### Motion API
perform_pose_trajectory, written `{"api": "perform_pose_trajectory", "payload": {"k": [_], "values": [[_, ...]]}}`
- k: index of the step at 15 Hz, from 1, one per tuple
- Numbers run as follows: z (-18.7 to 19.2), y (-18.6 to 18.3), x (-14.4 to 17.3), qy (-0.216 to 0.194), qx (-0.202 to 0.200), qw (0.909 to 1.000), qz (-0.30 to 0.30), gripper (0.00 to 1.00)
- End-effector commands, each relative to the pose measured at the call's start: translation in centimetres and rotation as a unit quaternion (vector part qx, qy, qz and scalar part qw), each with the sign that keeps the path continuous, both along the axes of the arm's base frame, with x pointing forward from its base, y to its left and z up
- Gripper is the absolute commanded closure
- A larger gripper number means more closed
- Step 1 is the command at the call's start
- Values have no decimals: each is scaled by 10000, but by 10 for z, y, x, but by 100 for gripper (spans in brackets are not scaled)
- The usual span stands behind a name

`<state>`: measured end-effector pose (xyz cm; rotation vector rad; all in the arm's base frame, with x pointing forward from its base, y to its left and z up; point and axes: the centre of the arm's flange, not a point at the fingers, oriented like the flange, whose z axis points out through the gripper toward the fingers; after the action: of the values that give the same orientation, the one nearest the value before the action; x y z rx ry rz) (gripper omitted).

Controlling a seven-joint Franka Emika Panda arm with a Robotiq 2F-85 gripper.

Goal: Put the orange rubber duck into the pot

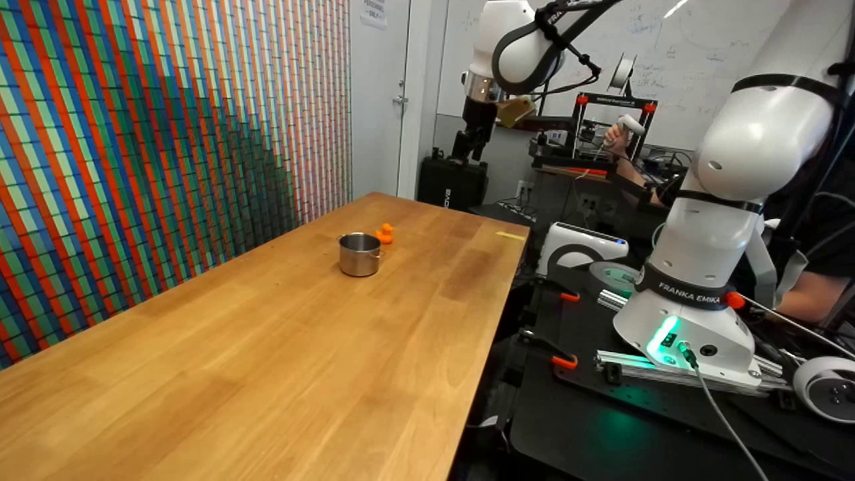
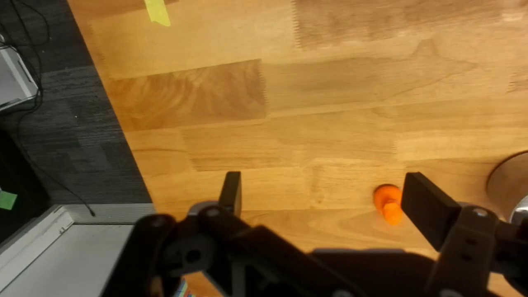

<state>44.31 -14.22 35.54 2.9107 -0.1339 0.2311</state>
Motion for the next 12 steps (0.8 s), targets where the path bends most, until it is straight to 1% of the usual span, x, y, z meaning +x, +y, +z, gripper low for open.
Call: {"api": "perform_pose_trajectory", "payload": {"k": [1, 5, 7, 12], "values": [[-42, 16, 81, 275, 107, 9993, 209, 0], [-97, 35, 137, 659, 186, 9967, 435, 0], [-126, 43, 167, 765, 242, 9955, 506, 0], [-181, 62, 217, 806, 460, 9936, 636, 0]]}}
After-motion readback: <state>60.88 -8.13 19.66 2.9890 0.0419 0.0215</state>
